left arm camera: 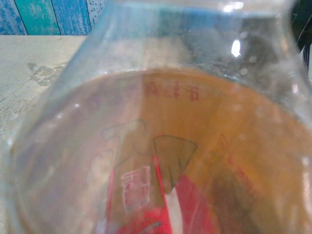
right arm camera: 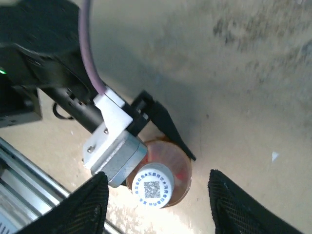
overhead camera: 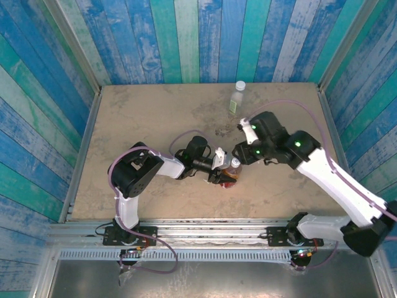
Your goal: Screw on the bottle caps
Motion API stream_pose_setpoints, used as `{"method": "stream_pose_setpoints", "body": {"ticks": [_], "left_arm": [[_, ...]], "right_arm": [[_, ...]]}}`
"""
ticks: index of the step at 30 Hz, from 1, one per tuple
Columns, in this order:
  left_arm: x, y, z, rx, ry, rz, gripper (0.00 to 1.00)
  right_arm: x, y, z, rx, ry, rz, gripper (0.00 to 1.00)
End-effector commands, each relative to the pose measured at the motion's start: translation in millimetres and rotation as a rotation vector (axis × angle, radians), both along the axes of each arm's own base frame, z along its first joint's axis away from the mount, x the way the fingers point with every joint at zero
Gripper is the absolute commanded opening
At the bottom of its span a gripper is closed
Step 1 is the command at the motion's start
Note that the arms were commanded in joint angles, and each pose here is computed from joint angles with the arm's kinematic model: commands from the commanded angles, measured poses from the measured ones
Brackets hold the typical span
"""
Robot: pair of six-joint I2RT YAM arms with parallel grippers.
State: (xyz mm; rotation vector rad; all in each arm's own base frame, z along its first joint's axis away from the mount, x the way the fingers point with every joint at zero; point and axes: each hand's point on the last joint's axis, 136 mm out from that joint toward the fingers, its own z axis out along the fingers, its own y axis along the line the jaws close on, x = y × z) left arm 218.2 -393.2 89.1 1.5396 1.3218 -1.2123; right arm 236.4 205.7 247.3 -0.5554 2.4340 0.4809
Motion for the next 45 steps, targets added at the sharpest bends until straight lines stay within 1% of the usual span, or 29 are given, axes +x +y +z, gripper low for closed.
{"method": "stream_pose_setpoints", "body": {"ticks": [1,3,4,10,13,17,20,25,29,33,34,35,36,37,39,41,43,45], "left_arm": [[-9,22,-63,0.207,0.155,0.081,0.57],[-8,22,-64,0.214,0.155,0.085,0.57],[-7,22,-65,0.219,0.158,0.086,0.57],[-6,22,-67,0.224,0.160,0.089,0.57],[-5,22,-67,0.224,0.164,0.093,0.57],[-1,22,-69,0.227,0.176,0.112,0.56],[4,23,-69,0.223,0.187,0.132,0.56],[6,23,-70,0.224,0.195,0.146,0.56],[10,24,-69,0.219,0.205,0.159,0.55],[10,24,-65,0.209,0.201,0.152,0.56],[8,25,-64,0.203,0.198,0.147,0.56],[7,25,-63,0.197,0.197,0.141,0.56],[6,25,-61,0.192,0.199,0.135,0.56],[5,25,-60,0.188,0.201,0.128,0.56],[3,24,-60,0.188,0.207,0.118,0.56],[3,24,-59,0.185,0.207,0.113,0.56],[2,24,-59,0.184,0.206,0.111,0.56],[2,24,-58,0.184,0.206,0.109,0.56]], "right_arm": [[13,7,1,0.127,-0.045,0.002,0.45],[13,9,-10,0.154,0.002,-0.003,0.43],[19,2,-15,0.158,0.024,-0.032,0.42],[14,5,-44,0.163,0.146,0.001,0.36],[11,5,-55,0.169,0.190,0.006,0.30],[2,5,-63,0.182,0.236,0.014,0.23],[-5,2,-64,0.188,0.249,0.009,0.21],[-13,4,-53,0.237,0.248,0.025,0.19],[-25,1,-55,0.239,0.272,0.038,0.21],[-32,-2,-53,0.238,0.248,0.060,0.24],[-32,-3,-50,0.238,0.225,0.076,0.27],[-32,-3,-48,0.236,0.202,0.092,0.33],[-30,-3,-44,0.231,0.166,0.108,0.44],[-28,-4,-42,0.222,0.135,0.116,0.52],[-24,-5,-39,0.199,0.072,0.146,0.60],[-19,-6,-38,0.170,0.006,0.189,0.62],[-12,-5,-37,0.156,-0.032,0.197,0.60],[-11,2,-34,0.167,-0.043,0.240,0.59]]}}
